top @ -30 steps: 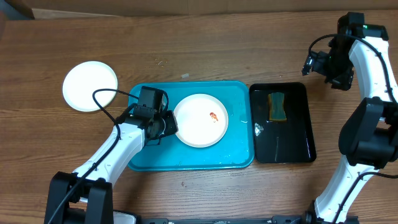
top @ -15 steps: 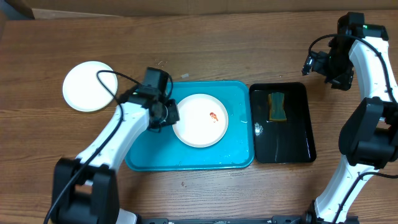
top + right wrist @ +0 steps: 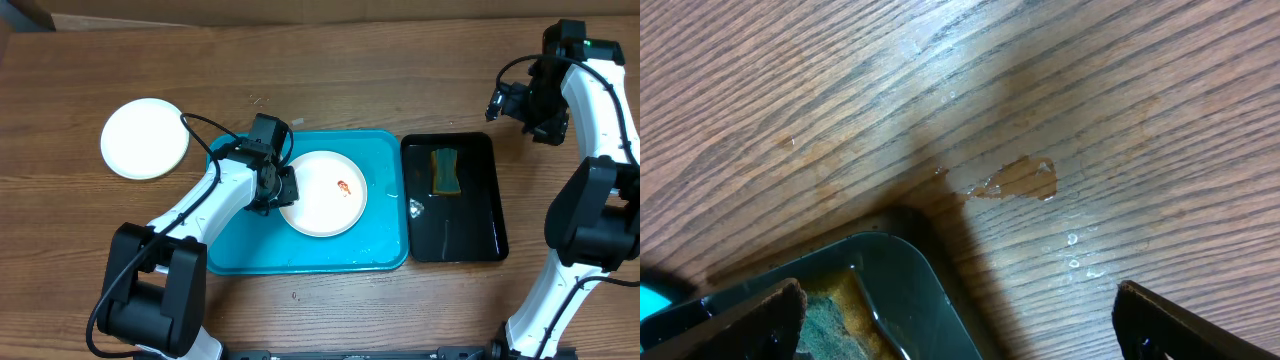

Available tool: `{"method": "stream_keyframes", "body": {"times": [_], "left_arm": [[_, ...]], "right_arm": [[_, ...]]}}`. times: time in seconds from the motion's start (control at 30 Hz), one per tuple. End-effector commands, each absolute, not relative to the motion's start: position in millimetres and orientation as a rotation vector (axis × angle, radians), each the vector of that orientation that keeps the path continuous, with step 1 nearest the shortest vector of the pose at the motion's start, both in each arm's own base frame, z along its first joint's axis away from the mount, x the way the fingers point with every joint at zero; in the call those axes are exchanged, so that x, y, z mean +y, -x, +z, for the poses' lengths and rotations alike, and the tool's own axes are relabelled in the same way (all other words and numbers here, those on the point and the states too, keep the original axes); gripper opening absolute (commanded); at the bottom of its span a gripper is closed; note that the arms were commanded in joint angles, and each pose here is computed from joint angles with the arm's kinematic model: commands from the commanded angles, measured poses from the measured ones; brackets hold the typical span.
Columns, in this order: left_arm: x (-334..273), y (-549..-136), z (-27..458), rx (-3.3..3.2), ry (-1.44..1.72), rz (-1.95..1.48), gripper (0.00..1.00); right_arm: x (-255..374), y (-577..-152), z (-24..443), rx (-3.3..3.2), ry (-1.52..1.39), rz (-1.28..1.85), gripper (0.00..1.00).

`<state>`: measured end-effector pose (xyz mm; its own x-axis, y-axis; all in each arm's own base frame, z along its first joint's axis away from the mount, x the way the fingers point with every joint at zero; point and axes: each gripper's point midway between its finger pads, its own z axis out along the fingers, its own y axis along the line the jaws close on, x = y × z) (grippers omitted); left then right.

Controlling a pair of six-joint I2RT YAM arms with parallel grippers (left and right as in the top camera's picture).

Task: Clean dirty plates on tray and stack at the side
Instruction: 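Slide the sauce-smeared plate up onto the teal tray with the left gripper, then lower the right gripper into the black tray and grasp the sponge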

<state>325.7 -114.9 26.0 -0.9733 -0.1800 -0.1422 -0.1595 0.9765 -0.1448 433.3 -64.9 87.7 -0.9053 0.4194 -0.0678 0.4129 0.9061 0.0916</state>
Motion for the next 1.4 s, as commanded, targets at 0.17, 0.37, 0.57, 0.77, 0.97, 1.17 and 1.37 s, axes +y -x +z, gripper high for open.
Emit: {"method": "stream_keyframes", "body": {"times": [0.17,0.37,0.57,0.77,0.97,1.17,1.37], "left_arm": [[-107.3,-326.2,18.8,2.962,0.232,-0.127,0.20],[-107.6,-325.9,18.8,2.963,0.237,-0.131,0.20],[-107.9,-326.1,18.9,2.962,0.237,-0.132,0.20],[-106.9,-323.2,18.2,2.974,0.238,-0.124,0.19],[-106.9,-323.0,18.2,2.975,0.244,-0.125,0.19],[-108.3,-322.6,18.2,2.975,0.244,-0.126,0.20],[-108.6,-322.4,18.2,2.976,0.242,-0.126,0.22]], "right_arm": [[-66.9,-438.4,95.6,2.953,-0.661,0.119,1.00],[-66.9,-438.4,95.6,2.953,-0.661,0.119,1.00],[-66.9,-462.3,99.9,2.859,-0.632,0.158,1.00],[-28.5,-455.1,112.4,2.896,-0.548,0.472,0.92],[4.3,-429.2,152.5,2.948,-0.439,0.521,0.66],[27.3,-396.0,149.7,3.097,-0.338,0.321,0.65],[37.2,-378.6,108.7,3.172,-0.332,-0.008,0.66]]}}
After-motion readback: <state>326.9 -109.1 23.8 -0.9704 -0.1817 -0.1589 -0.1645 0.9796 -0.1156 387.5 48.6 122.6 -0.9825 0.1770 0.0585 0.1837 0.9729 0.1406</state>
